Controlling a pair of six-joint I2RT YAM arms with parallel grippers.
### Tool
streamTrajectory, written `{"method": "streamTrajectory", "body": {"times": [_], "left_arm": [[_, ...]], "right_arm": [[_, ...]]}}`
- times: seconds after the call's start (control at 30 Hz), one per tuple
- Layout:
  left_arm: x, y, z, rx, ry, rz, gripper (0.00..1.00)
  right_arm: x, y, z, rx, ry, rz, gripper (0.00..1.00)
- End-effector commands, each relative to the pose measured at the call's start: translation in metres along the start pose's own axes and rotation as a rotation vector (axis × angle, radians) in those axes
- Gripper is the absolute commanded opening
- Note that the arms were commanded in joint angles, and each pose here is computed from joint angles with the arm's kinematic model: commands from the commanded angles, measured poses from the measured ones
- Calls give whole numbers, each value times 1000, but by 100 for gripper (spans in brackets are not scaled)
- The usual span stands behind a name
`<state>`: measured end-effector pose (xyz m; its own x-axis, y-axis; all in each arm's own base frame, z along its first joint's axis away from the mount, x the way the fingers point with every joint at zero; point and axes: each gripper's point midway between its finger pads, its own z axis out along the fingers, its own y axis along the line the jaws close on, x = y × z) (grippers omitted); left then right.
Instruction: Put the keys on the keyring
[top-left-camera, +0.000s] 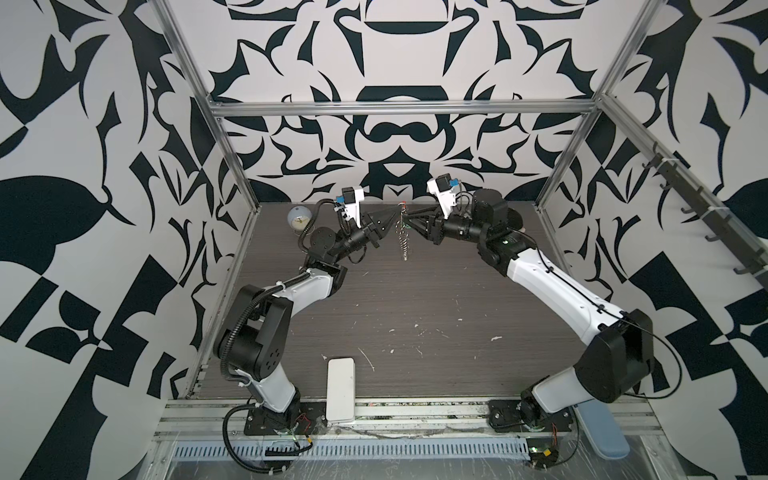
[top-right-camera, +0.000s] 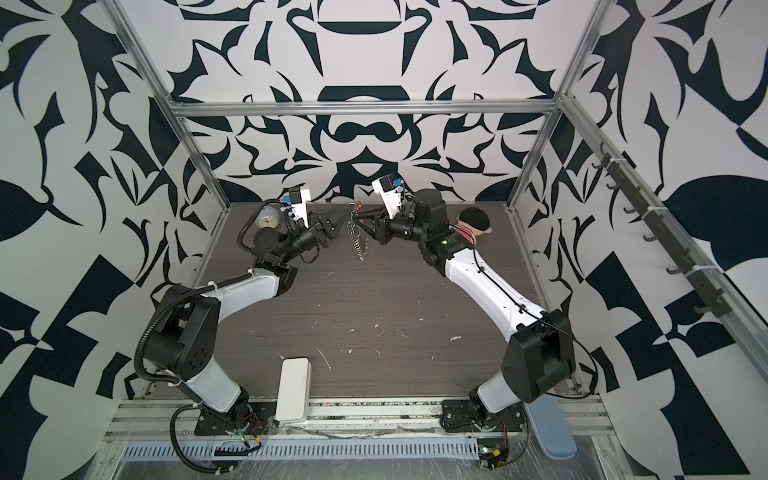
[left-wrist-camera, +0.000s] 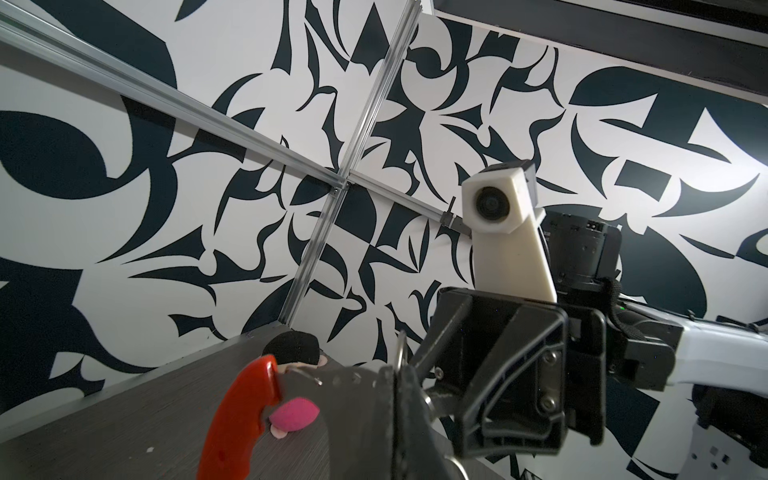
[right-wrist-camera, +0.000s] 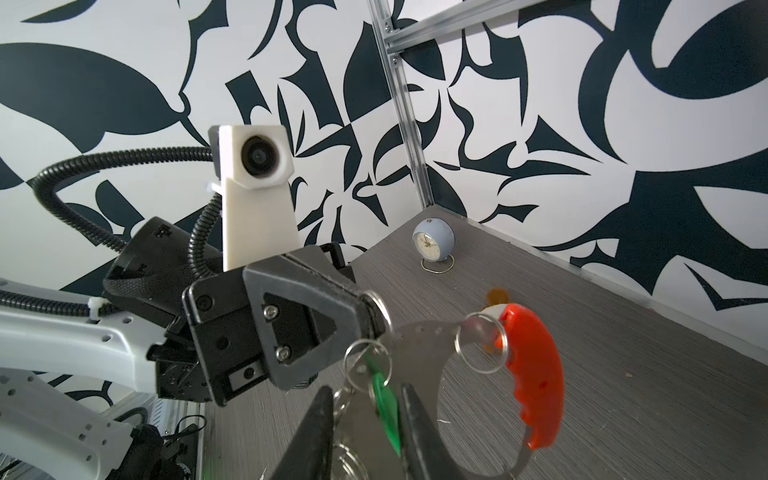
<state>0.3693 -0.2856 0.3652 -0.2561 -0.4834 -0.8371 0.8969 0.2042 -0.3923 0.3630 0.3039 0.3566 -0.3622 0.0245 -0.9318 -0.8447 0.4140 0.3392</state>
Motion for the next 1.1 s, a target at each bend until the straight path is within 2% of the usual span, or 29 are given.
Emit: {"method": "streamTrajectory", "body": {"times": [0.0, 0.2, 0.47, 0.83, 0.93, 1.07], "left_arm": [[-35, -30, 4, 84, -70, 74, 0], [-36, -31, 5, 90, -69, 69, 0], [-39, -33, 6, 101, -82, 69, 0], [-42, -37, 9, 143, -96, 73, 0], [-39, -35, 10, 145, -87, 67, 0], [-36, -35, 9, 144, -82, 68, 0]], "right_arm": [[-14, 4, -1, -18, -40, -43, 29], [-13, -1, 0, -9, -35, -37, 21], [-9, 0, 0, -14, -21, -42, 0], [14, 17, 14, -167, 113, 37, 0], [16, 19, 14, -172, 127, 41, 0], [1, 8, -1, -50, 72, -3, 26]]}}
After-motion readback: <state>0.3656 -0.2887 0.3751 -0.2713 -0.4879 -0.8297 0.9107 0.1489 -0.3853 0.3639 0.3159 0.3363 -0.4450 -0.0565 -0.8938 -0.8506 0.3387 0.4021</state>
